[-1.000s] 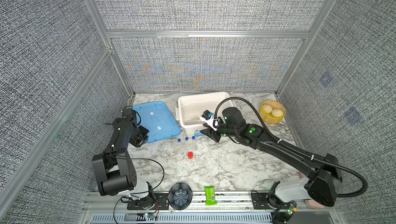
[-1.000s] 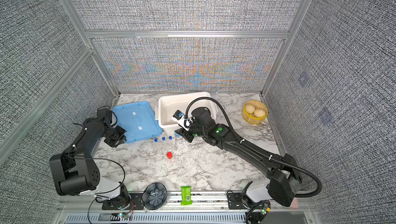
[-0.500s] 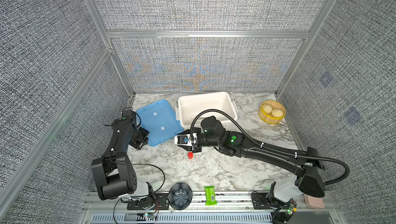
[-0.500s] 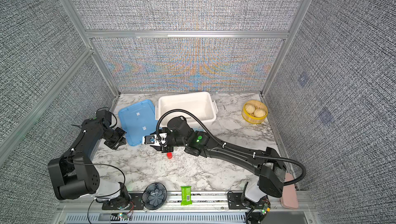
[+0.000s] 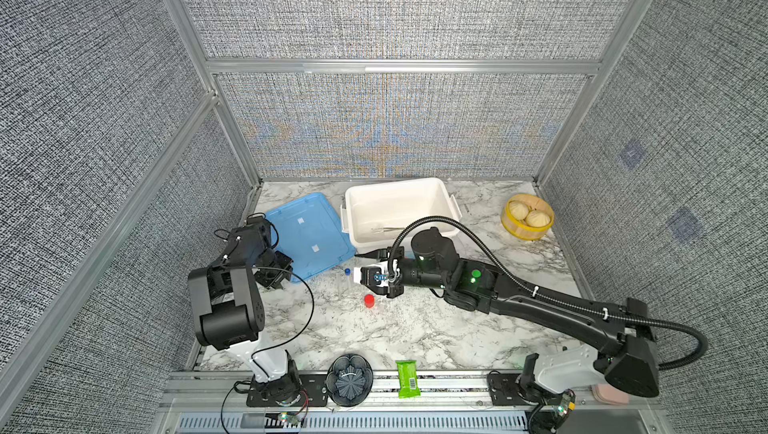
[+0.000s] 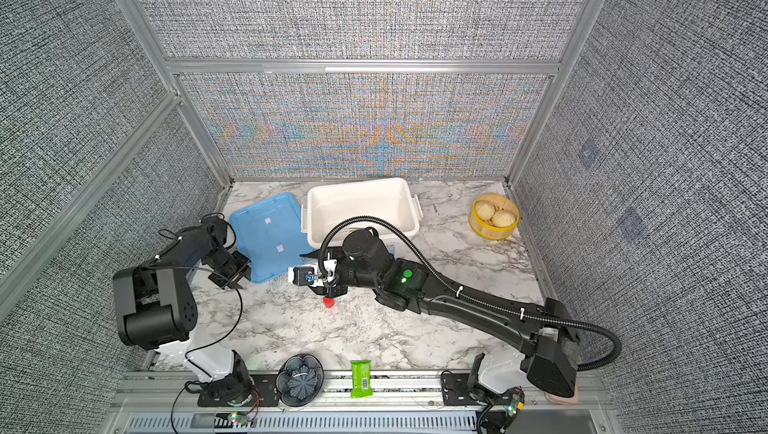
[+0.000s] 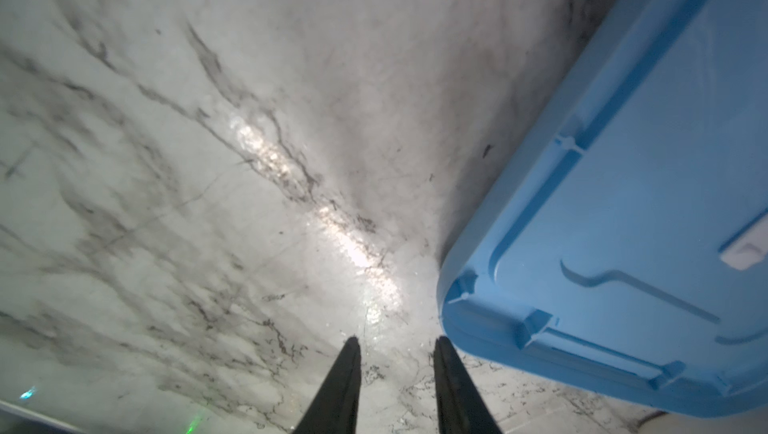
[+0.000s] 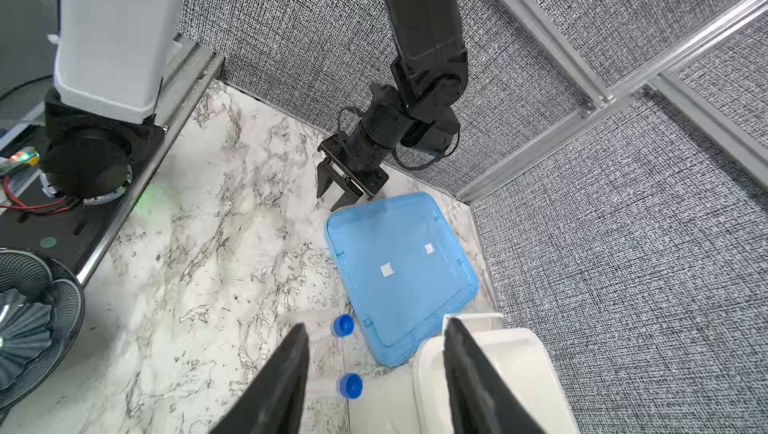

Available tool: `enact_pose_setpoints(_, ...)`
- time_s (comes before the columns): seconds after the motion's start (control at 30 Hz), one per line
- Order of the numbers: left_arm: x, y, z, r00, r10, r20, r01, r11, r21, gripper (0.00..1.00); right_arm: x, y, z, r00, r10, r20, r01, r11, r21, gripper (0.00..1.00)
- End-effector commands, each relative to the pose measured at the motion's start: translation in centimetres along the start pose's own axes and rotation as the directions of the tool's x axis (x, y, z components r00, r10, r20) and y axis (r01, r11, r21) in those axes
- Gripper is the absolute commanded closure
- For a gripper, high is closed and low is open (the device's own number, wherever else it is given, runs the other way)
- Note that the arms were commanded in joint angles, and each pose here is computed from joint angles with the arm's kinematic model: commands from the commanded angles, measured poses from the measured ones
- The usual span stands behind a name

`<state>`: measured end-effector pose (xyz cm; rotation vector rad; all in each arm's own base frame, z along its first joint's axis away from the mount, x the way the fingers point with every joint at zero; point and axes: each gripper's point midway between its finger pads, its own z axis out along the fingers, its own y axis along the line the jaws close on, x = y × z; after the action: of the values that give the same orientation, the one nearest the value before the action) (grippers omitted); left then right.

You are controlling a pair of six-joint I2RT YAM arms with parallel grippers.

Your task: Organize the chemistry lab equipment

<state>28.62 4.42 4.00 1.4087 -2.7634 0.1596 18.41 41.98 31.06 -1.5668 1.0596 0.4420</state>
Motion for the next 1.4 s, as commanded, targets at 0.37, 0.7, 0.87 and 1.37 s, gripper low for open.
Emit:
enact_pose_setpoints(0.37,-0.9,-2.0,2.5,0.998,0.046,-0.038,-0.044,0.997,0.067,0.64,-1.2,0.6,-0.8,0.999,-0.008,0.05,0.009,1.0,-0.022,0.49)
enact_pose_setpoints(0.7,-1.7,-2.9,0.3,0.998,0.061,0.026,-0.064,0.992,0.112,0.63,-1.3,1.1,-1.4,0.998,-0.015,0.058,0.017,0.999,-0.037,0.49)
enact_pose_setpoints(0.87,-2.3,-3.6,1.7,0.998,0.062,0.014,-0.063,0.991,0.121,0.63,-1.2,1.2,-1.5,0.998,-0.016,0.055,0.018,0.999,-0.033,0.48)
enact_pose_setpoints(1.37,-3.0,-2.4,4.2,1.0,-0.022,-0.003,0.022,0.999,0.032,0.99,-1.1,1.5,-1.2,0.998,-0.027,0.061,0.03,0.998,-0.053,0.48)
